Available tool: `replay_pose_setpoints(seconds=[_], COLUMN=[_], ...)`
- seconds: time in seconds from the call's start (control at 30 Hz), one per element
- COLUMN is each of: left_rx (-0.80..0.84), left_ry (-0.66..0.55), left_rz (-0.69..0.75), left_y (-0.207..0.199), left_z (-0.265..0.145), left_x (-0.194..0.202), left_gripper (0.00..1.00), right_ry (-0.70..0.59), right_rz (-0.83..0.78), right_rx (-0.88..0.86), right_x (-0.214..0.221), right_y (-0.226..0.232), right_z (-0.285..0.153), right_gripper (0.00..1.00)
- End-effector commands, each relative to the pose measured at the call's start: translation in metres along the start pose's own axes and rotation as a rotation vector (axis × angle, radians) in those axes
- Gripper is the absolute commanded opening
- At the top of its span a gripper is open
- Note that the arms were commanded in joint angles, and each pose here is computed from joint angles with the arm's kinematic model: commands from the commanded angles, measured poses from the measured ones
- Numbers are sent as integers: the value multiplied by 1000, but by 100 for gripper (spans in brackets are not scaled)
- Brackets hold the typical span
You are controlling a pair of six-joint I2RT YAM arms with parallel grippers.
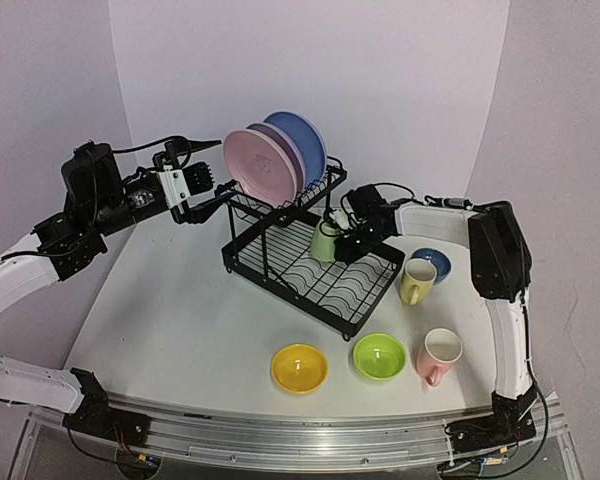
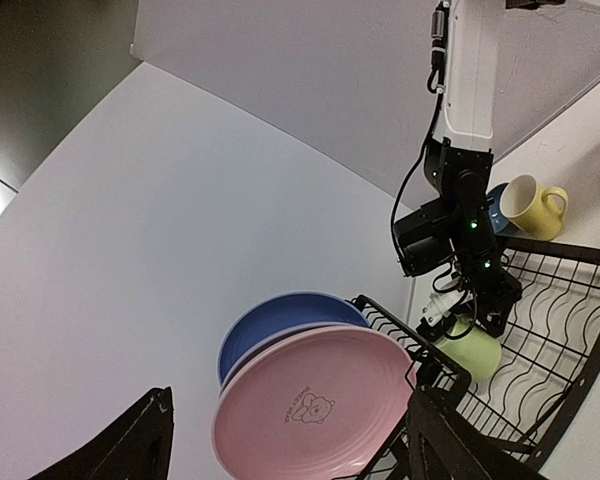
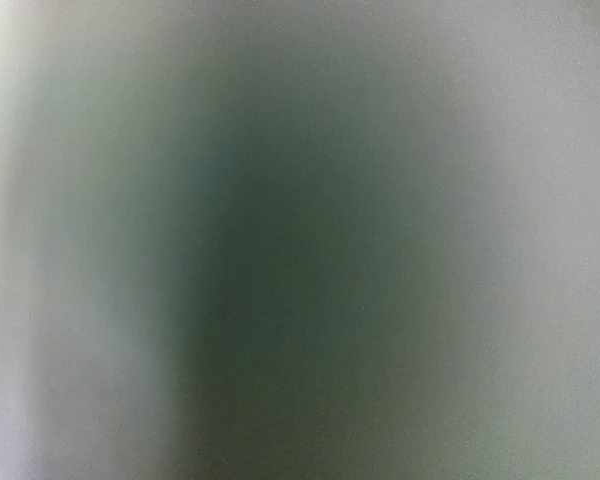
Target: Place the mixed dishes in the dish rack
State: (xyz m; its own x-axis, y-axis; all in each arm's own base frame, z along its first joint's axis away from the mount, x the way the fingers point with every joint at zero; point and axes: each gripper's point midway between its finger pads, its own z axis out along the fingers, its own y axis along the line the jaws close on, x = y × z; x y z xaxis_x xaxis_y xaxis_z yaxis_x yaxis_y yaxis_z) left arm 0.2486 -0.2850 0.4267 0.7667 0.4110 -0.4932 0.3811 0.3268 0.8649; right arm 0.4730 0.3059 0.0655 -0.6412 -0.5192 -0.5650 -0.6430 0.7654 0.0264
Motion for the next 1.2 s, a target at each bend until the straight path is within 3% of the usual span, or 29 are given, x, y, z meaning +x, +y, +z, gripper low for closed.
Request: replay_pose_setpoints(seconds=[0.0, 1.17], left_rx=[-69, -71], left_ry=[-25, -34], left_rz=[23, 41], left_y=[26, 28], left_z=[-4, -4], left_x=[-15, -18], left_gripper=[80, 80], right_ry=[-111, -149], right_rz=[-15, -38], right_rx=[14, -31], right_x=[-43, -79], right_y=[-7, 4], right_z=[-12, 28], right_gripper=[0, 0])
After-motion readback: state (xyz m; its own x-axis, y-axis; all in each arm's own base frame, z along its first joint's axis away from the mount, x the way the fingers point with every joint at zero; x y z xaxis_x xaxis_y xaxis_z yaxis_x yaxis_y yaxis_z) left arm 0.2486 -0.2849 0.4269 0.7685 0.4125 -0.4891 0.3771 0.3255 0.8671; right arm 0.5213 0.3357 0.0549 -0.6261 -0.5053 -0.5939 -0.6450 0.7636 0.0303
